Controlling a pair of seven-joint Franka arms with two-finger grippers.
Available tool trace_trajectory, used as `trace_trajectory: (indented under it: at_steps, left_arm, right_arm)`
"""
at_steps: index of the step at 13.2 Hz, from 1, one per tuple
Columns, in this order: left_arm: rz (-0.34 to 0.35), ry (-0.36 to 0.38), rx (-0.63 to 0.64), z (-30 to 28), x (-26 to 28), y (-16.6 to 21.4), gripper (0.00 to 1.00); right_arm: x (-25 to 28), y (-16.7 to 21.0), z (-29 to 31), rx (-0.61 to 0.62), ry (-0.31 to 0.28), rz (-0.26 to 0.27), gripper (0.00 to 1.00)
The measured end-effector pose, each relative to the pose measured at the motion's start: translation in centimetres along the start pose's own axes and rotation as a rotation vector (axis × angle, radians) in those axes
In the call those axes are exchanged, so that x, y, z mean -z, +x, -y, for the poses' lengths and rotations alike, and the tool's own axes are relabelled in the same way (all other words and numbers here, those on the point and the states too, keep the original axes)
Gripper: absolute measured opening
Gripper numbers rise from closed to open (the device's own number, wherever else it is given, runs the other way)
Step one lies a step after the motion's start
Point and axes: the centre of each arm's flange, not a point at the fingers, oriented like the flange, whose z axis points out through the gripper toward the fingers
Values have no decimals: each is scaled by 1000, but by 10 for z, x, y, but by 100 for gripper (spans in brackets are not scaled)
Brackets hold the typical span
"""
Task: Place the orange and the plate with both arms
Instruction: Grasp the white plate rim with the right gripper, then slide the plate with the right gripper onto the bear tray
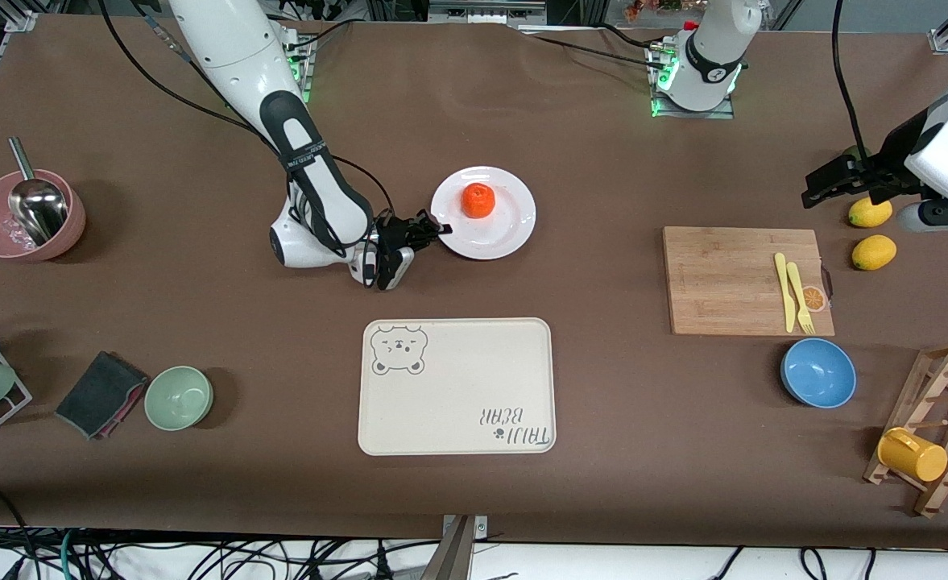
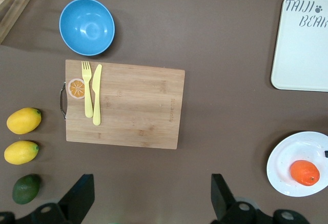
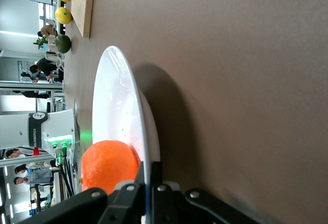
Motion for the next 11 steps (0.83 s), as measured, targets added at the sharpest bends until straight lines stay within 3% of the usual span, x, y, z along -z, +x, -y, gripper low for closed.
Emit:
trace_trajectory:
  at_steps: [4,11]
  left_arm:
    - [0,0,0,0,0,0,100]
    - [1,0,0,0,0,0,100]
  right_arm:
    - [15,26,10,-51,-5,-44,4]
    - [95,161,11,-203,-26,-273,4]
